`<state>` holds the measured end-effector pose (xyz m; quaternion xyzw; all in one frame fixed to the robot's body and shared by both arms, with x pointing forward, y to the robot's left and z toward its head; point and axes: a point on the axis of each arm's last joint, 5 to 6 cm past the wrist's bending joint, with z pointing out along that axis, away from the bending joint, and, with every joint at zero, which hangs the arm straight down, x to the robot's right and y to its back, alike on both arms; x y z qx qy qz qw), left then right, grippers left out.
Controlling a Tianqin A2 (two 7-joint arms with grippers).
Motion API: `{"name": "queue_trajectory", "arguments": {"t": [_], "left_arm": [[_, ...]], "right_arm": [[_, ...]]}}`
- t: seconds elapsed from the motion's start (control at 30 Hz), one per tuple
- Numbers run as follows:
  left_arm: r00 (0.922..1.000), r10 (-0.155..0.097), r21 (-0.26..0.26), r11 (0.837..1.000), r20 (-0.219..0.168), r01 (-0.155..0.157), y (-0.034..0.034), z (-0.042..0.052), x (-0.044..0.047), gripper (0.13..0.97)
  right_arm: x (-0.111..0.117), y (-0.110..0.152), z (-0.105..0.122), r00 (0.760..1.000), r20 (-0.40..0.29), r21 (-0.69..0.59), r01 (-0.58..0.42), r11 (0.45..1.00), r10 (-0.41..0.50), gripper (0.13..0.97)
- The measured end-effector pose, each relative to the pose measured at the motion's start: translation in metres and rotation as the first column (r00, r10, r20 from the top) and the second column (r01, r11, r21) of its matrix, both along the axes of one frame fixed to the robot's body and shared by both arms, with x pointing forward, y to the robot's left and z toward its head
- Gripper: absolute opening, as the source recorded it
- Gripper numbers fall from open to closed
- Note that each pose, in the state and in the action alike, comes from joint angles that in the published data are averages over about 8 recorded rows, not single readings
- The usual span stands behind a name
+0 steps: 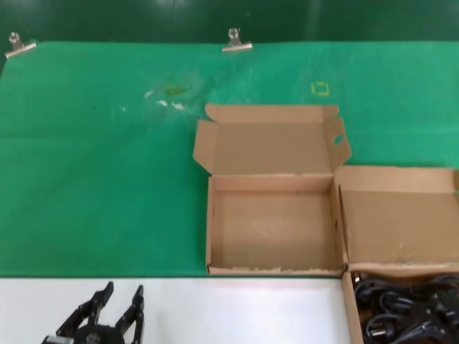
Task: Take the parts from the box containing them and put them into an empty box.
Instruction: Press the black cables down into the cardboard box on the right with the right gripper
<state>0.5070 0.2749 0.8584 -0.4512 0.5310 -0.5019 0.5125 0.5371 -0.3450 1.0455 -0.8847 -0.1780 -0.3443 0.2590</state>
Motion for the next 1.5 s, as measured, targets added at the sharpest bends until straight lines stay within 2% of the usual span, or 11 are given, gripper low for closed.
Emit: {"name": "queue_trajectory", "arguments": {"t": [0.13, 0.27, 0.57, 0.8, 1.07, 1.2, 1.47, 1.5], "left_arm": [[1.0000, 0.000, 0.000, 1.000, 0.000, 0.000, 0.0000, 0.0000, 0.0000, 0.410], [1.0000, 0.000, 0.000, 1.000, 0.000, 0.000, 0.0000, 0.0000, 0.0000, 0.318], [1.0000, 0.000, 0.000, 1.000, 0.000, 0.000, 0.0000, 0.0000, 0.0000, 0.201], [1.0000, 0.000, 0.000, 1.000, 0.000, 0.000, 0.0000, 0.0000, 0.0000, 0.164], [1.0000, 0.000, 0.000, 1.000, 0.000, 0.000, 0.0000, 0.0000, 0.0000, 0.151], [1.0000, 0.000, 0.000, 1.000, 0.000, 0.000, 0.0000, 0.0000, 0.0000, 0.150], [1.0000, 0.000, 0.000, 1.000, 0.000, 0.000, 0.0000, 0.0000, 0.0000, 0.149], [1.0000, 0.000, 0.000, 1.000, 0.000, 0.000, 0.0000, 0.0000, 0.0000, 0.149]], "right_arm": [[0.012, 0.004, 0.014, 0.999, -0.009, -0.165, -0.039, 0.986, 0.038, 0.966], [0.025, 0.008, 0.022, 0.999, -0.002, -0.278, -0.045, 0.960, 0.046, 0.964], [0.049, 0.008, 0.019, 0.999, 0.035, -0.365, -0.012, 0.931, 0.027, 0.943], [0.065, 0.007, 0.010, 0.999, 0.046, -0.357, 0.007, 0.934, 0.010, 0.896], [0.075, 0.007, 0.000, 0.998, 0.057, -0.348, 0.015, 0.937, 0.005, 0.768], [0.078, 0.008, -0.003, 0.998, 0.066, -0.343, 0.019, 0.939, 0.004, 0.768], [0.080, 0.011, -0.005, 0.997, 0.083, -0.337, 0.026, 0.941, 0.002, 0.573], [0.080, 0.011, -0.005, 0.996, 0.085, -0.337, 0.027, 0.941, 0.002, 0.573]]}}
